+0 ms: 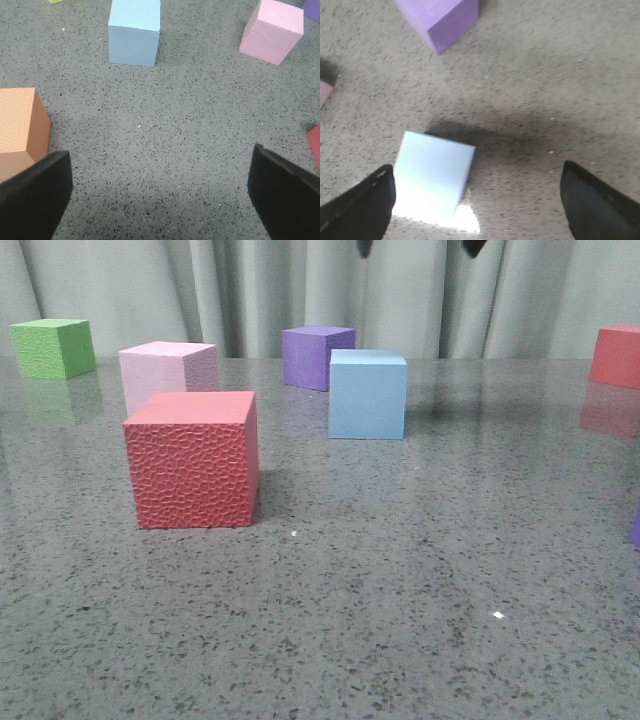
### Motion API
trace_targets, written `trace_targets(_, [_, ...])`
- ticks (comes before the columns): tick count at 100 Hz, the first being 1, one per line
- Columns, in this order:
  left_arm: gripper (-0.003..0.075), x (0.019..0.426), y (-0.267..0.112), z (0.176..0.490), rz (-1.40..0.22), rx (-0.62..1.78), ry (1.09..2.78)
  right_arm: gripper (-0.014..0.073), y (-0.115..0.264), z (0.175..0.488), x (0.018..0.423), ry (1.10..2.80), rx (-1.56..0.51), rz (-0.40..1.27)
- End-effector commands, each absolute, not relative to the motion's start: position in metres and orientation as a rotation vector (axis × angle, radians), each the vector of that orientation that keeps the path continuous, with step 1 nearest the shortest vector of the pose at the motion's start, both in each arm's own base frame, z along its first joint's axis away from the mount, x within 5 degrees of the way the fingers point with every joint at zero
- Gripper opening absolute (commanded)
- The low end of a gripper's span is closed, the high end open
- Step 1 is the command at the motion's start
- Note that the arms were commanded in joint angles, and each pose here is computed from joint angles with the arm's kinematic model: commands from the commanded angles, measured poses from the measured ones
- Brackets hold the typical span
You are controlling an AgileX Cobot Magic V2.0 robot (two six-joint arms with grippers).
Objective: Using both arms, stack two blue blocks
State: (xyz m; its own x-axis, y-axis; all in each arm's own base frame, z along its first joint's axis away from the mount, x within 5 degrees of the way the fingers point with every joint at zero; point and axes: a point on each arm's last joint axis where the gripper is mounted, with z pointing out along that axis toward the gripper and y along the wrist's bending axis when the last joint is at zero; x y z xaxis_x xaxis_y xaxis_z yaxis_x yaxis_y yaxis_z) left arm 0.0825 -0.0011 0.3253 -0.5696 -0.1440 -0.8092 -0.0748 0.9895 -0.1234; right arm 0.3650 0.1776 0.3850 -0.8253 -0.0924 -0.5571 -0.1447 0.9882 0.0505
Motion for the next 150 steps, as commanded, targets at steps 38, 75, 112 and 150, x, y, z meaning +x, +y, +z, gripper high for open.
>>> trace_targets(38, [0.0681,0.087,-0.002,0.34,-0.109,-0.145,2.094,0.0654,0.072,0.416,0.321,2.386,0.01,0.039])
trace_targets(75, [0.0681,0.087,-0.002,0.34,-0.109,-0.145,2.094,0.0654,0.024,0.387,0.25,2.353,0.083,-0.017])
trace_targets(112, [0.0681,0.087,-0.002,0.34,-0.109,-0.145,2.094,0.0654,0.012,0.369,0.177,2.283,0.048,-0.03])
trace_targets(150, [0.0681,0.087,-0.002,0.34,-0.109,-0.145,2.094,0.0654,0.003,0.36,0.125,2.197,0.048,-0.042])
